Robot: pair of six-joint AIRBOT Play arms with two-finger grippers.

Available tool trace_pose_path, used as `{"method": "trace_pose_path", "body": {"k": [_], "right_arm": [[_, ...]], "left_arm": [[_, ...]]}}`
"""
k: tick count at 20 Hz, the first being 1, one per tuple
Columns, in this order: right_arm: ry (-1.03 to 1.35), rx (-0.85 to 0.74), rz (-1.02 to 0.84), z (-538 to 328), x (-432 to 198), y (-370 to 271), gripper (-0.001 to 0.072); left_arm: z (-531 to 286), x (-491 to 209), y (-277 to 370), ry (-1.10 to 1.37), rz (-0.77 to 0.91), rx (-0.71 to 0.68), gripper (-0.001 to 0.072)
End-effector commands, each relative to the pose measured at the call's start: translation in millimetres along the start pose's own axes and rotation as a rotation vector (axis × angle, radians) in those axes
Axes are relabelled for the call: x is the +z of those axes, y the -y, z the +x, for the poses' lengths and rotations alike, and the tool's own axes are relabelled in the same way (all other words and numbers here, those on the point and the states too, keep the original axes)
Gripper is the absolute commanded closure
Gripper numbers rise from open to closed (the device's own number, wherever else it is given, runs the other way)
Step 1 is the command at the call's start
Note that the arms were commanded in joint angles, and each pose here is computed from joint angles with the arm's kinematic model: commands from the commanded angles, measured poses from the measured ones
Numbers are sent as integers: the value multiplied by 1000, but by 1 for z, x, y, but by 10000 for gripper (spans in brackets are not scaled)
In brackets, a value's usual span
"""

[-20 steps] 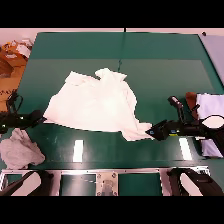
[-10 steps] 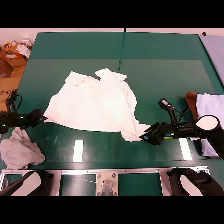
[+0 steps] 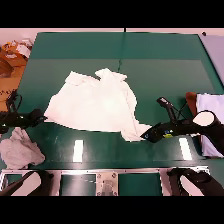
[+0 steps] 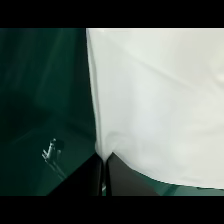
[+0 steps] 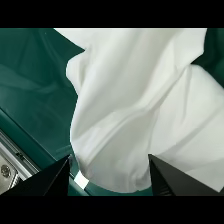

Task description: Fold the shirts.

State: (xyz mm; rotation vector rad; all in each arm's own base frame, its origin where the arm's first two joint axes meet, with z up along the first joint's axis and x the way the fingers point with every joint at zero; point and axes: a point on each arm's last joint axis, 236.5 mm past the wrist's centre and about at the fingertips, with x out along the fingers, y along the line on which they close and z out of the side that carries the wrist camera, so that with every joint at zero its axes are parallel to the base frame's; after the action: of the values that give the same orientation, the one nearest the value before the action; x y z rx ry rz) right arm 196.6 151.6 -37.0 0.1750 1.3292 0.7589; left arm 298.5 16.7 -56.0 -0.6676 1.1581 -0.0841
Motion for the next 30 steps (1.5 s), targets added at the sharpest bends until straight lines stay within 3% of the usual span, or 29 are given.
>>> {"method": "trace_pose_path", "body": {"k": [1,2,3,4,5,9,12,15,19,22,25,28,30], "right_arm": [[-95,5,-19,22,-12,-5,163],[-102,0,-35,30,-11,-5,183],[-97,-9,-40,35,-8,-4,354],[-76,-24,-16,38,-2,-1,572],[-46,-37,17,38,6,2,696],[145,-77,69,-12,78,9,700],[428,-141,205,-120,158,32,701],[703,-200,277,-240,192,36,700],[1044,-157,115,-372,210,-54,700],[1282,-113,-88,-457,201,-156,699],[1539,-176,-293,-530,171,-245,699],[1767,-258,-424,-581,132,-305,699],[1826,-318,-428,-593,119,-311,699]], "left_arm": [[0,1,2,3,-5,-8,684],[0,-1,2,-3,-2,-11,684],[0,-2,3,-7,4,-14,684],[0,-3,4,-12,12,-16,684],[0,-3,4,-14,12,-17,684],[-14,11,20,-5,55,-48,685],[-60,48,59,46,179,-87,685],[-141,99,114,249,333,-84,685],[-298,119,241,659,615,-169,685],[-421,84,333,984,834,-225,685],[-517,22,395,1258,1023,-210,685],[-549,-12,415,1343,1027,-258,684],[-541,-2,407,1306,971,-252,684]]}}
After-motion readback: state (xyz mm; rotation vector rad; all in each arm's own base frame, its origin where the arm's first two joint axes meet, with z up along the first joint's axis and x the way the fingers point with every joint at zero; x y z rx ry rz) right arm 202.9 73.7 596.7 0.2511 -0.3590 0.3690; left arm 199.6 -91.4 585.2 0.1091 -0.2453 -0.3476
